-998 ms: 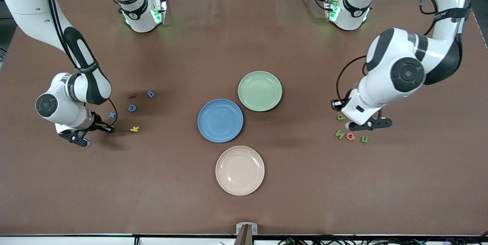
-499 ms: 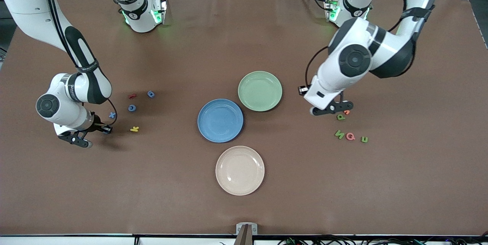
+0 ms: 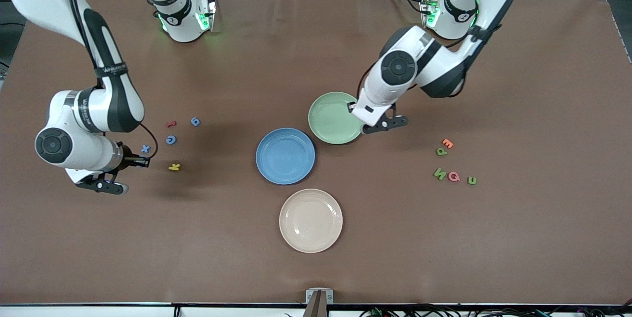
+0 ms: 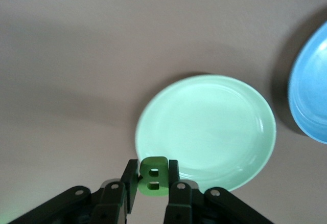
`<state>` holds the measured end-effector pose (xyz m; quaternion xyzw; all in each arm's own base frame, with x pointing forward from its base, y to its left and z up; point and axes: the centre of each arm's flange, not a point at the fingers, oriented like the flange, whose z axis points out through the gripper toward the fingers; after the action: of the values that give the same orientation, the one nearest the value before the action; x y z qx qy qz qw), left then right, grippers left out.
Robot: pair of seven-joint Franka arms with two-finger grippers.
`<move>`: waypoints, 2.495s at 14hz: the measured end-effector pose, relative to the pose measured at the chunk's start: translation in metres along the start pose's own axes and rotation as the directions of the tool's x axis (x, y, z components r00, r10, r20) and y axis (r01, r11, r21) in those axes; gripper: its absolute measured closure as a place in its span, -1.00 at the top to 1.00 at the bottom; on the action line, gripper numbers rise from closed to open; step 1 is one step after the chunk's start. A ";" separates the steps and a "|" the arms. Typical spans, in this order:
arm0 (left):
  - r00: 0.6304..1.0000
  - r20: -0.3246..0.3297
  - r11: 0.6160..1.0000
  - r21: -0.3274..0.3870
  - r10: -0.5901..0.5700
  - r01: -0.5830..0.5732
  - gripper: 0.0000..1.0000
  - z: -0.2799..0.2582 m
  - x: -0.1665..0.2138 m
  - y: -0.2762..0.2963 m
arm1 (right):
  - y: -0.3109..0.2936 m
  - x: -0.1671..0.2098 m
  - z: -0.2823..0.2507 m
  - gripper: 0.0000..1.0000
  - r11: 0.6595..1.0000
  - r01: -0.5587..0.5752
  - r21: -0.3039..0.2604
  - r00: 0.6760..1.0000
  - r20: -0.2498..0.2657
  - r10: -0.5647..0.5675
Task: Sort letters by color into matching plates
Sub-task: 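Place the B on the green plate while the right gripper places E on blue, then move the left gripper back to the green letters while the right gripper returns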
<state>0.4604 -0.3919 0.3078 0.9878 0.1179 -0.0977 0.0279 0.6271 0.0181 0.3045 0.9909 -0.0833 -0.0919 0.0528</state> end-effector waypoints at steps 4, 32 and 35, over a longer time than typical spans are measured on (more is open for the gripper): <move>0.998 0.017 0.998 -0.028 -0.058 0.059 -0.44 0.043 -0.031 0.024 | -0.103 -0.027 -0.025 -0.45 0.999 0.007 0.040 1.000 -0.009 -0.007; 0.988 -0.142 0.997 0.048 0.062 -0.055 0.59 0.026 0.117 -0.101 | -0.323 -0.120 -0.012 1.00 0.985 0.033 0.167 0.999 -0.035 -0.028; 0.977 -0.154 0.987 0.092 0.148 -0.135 0.53 0.024 0.149 -0.145 | -0.241 -0.094 -0.064 1.00 0.989 0.058 0.133 0.998 0.008 -0.059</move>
<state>0.5635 -0.2191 0.2497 0.9987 0.0448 -0.0202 -0.0147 0.5851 0.2764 0.3543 0.9937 -0.0604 -0.0934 -0.0164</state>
